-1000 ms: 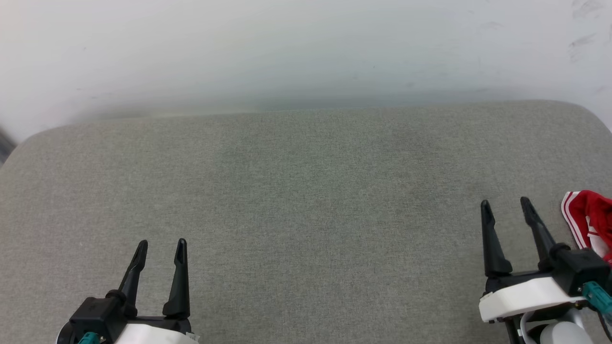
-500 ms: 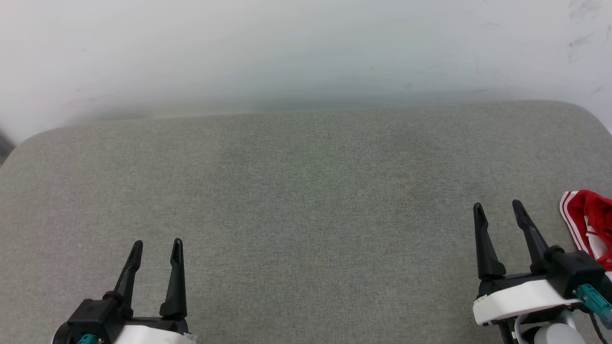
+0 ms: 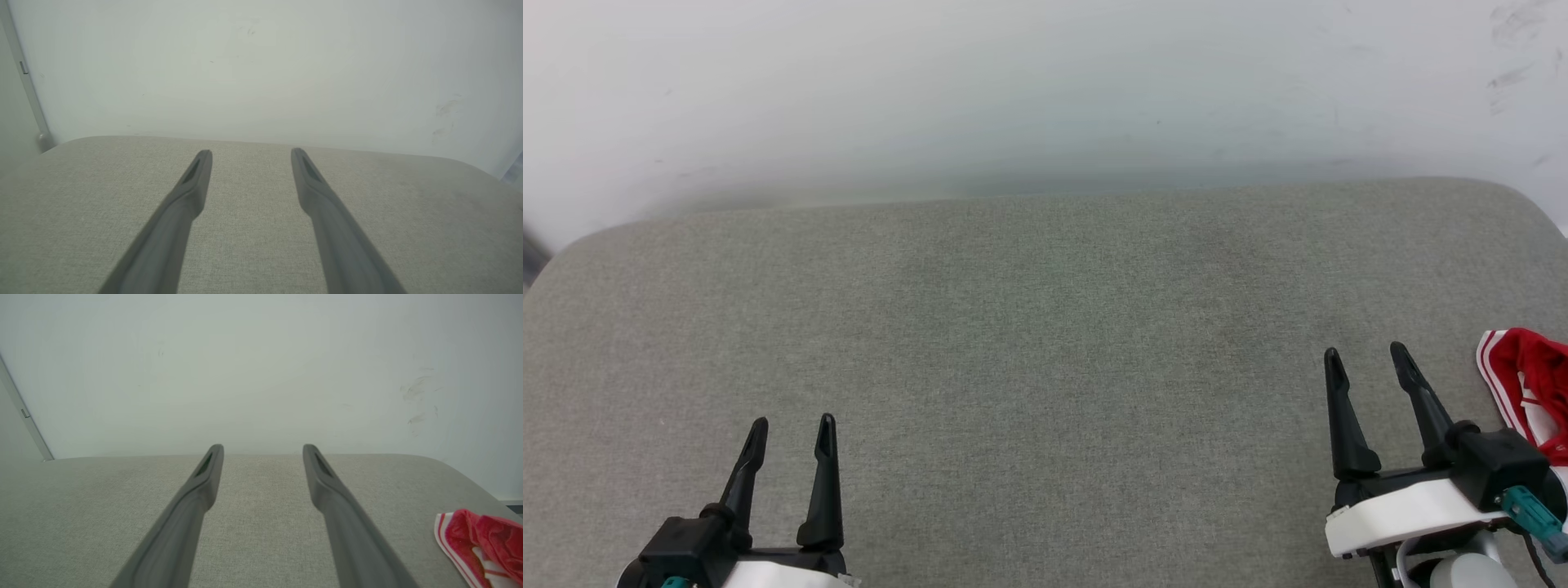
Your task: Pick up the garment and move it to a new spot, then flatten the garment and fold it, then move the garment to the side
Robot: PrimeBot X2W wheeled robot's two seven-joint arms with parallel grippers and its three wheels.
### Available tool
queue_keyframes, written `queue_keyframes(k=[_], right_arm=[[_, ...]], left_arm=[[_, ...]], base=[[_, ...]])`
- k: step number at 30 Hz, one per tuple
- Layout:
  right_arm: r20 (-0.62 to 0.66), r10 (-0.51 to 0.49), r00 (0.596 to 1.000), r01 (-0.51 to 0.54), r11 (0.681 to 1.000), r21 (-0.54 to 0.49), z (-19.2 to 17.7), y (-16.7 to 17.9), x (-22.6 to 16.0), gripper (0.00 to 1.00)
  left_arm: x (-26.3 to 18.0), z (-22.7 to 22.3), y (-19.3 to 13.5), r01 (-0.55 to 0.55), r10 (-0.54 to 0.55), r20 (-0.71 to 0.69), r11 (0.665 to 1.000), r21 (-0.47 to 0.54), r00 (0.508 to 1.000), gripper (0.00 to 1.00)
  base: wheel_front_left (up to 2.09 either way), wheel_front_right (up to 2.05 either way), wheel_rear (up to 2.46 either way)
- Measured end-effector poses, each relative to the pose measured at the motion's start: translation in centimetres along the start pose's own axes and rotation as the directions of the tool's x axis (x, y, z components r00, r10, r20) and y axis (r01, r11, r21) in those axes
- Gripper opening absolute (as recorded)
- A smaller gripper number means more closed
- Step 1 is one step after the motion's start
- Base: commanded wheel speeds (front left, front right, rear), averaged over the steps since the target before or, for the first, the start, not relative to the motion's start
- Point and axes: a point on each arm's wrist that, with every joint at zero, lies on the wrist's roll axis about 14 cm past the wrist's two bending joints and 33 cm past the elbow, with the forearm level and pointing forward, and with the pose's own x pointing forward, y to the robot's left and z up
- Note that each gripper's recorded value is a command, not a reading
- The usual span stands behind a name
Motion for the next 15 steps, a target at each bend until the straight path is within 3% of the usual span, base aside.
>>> queue_keyframes(k=[4, 5, 9, 15], right_arm=[[0.002, 0.000, 1.000, 0.000, 1.000, 0.000, 0.1, 0.0, 0.0, 1.00], [-0.001, 0.000, 1.000, 0.000, 1.000, 0.000, 0.0, 0.0, 0.0, 0.00], [-0.057, -0.007, 0.998, 0.008, 1.000, 0.009, -1.7, -0.1, -0.8, 0.00], [-0.086, -0.041, 0.995, 0.051, 0.992, 0.114, -2.4, -0.7, -1.2, 0.00]], left_arm=[[0.0, 0.0, 0.0, -0.003, 0.003, 0.002, 1.000, -0.003, 1.000, 1.00], [0.0, 0.0, 0.0, -0.005, 0.005, 0.001, 1.000, -0.004, 1.000, 0.00], [-0.6, -1.5, 0.0, -0.014, 0.013, -0.046, 1.000, -0.020, 0.999, 0.00], [-0.7, -2.2, 0.4, -0.051, 0.042, -0.074, 0.991, -0.127, 0.996, 0.00]], base=[[0.00, 0.00, 0.00], [0.00, 0.00, 0.00], [0.00, 0.00, 0.00], [0.00, 0.00, 0.00]])
